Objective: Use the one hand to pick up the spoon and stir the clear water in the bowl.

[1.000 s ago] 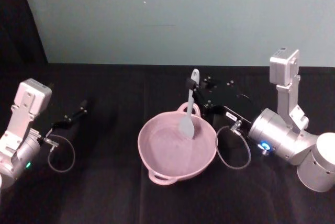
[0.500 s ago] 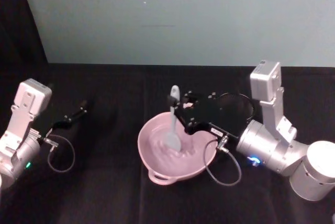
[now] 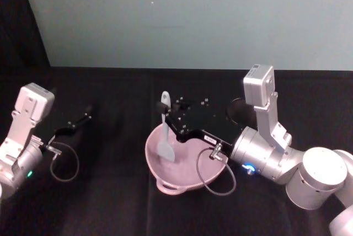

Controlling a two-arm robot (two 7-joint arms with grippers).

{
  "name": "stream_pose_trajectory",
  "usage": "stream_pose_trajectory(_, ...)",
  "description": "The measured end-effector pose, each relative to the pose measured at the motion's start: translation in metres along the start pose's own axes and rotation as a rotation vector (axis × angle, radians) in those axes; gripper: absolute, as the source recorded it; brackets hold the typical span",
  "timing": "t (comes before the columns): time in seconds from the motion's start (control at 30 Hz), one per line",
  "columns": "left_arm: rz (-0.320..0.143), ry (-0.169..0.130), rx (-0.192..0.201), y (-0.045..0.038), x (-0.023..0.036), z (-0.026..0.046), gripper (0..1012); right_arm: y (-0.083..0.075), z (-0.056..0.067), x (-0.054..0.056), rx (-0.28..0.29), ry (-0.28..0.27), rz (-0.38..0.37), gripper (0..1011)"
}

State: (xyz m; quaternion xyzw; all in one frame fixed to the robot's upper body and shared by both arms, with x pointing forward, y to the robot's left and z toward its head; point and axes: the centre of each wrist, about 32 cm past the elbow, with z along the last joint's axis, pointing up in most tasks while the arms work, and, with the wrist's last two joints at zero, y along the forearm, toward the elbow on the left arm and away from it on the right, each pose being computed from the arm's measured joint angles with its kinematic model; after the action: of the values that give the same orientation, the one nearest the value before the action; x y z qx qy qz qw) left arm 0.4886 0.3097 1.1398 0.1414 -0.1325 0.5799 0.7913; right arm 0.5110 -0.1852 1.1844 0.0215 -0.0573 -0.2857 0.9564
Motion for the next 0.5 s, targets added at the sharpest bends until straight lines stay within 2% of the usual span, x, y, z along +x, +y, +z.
stream_pose_trajectory(0.17, 0.0, 0.0, 0.0, 0.0, 0.0, 0.0, 1005, 0.0, -0.004, 0.009, -0.001, 0.009, -0.038, 118)
stream_pose_trajectory(0.4, 0.0, 0.0, 0.0, 0.0, 0.0, 0.0, 1005, -0.013, -0.003, 0.028, -0.006, 0.002, -0.117, 119)
stream_pose_trajectory(0.5, 0.0, 0.0, 0.0, 0.0, 0.0, 0.0, 1005, -0.019, -0.002, 0.033, -0.008, -0.002, -0.135, 118)
